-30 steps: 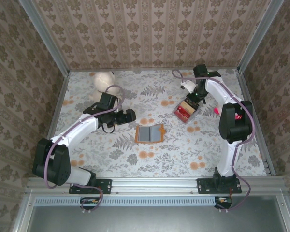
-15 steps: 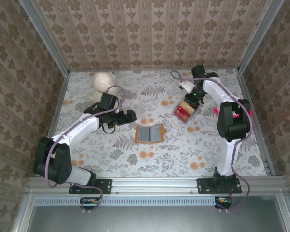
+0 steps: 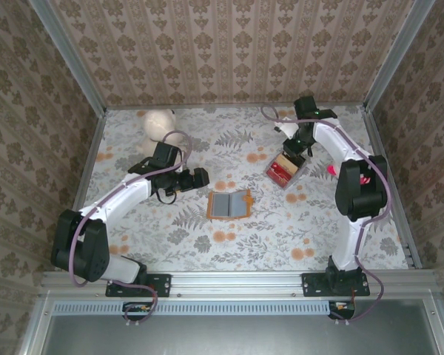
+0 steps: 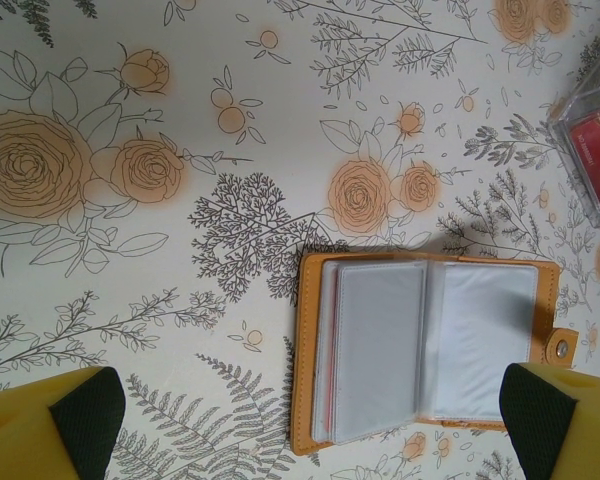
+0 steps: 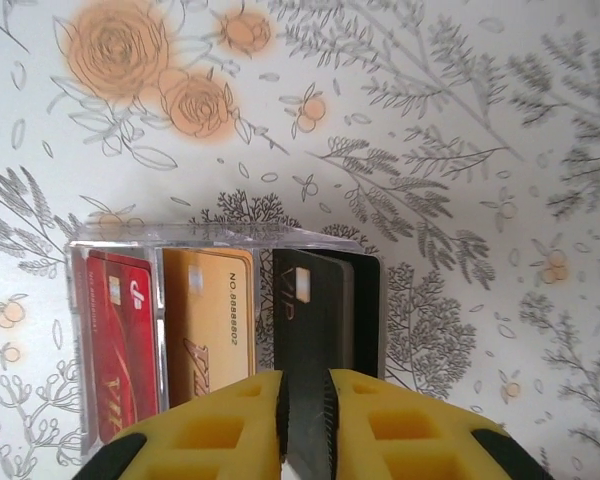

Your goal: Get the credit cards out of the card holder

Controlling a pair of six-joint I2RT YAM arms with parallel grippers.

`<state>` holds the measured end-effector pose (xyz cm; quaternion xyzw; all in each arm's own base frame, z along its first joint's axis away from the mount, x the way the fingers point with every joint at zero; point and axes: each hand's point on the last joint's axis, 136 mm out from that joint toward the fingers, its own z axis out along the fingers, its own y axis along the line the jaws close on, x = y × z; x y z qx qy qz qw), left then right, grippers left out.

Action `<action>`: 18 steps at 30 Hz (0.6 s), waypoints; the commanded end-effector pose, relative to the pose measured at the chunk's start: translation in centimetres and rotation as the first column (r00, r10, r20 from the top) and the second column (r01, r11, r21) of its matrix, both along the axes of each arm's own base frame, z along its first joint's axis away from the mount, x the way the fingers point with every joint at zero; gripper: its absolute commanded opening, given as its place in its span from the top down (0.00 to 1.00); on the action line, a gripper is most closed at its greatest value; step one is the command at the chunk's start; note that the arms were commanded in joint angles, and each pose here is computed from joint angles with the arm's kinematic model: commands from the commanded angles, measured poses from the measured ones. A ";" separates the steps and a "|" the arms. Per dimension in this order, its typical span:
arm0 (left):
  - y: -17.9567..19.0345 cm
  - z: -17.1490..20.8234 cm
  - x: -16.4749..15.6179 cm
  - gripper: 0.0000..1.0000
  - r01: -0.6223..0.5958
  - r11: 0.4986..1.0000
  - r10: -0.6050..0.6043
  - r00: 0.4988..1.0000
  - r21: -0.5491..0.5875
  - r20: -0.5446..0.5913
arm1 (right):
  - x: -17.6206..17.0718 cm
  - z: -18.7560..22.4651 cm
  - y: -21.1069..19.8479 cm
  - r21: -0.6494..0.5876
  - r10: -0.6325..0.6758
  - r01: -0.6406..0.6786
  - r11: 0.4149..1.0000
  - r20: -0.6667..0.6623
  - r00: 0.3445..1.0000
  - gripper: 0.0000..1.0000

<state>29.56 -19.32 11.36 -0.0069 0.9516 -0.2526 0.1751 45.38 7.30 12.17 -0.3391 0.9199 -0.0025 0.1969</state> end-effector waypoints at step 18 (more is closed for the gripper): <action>-5.0 -1.3 -3.6 0.07 0.089 0.996 -0.089 0.995 -0.006 -0.049 | -6.4 10.3 8.9 0.625 -0.373 0.297 0.722 -0.010 0.928 0.56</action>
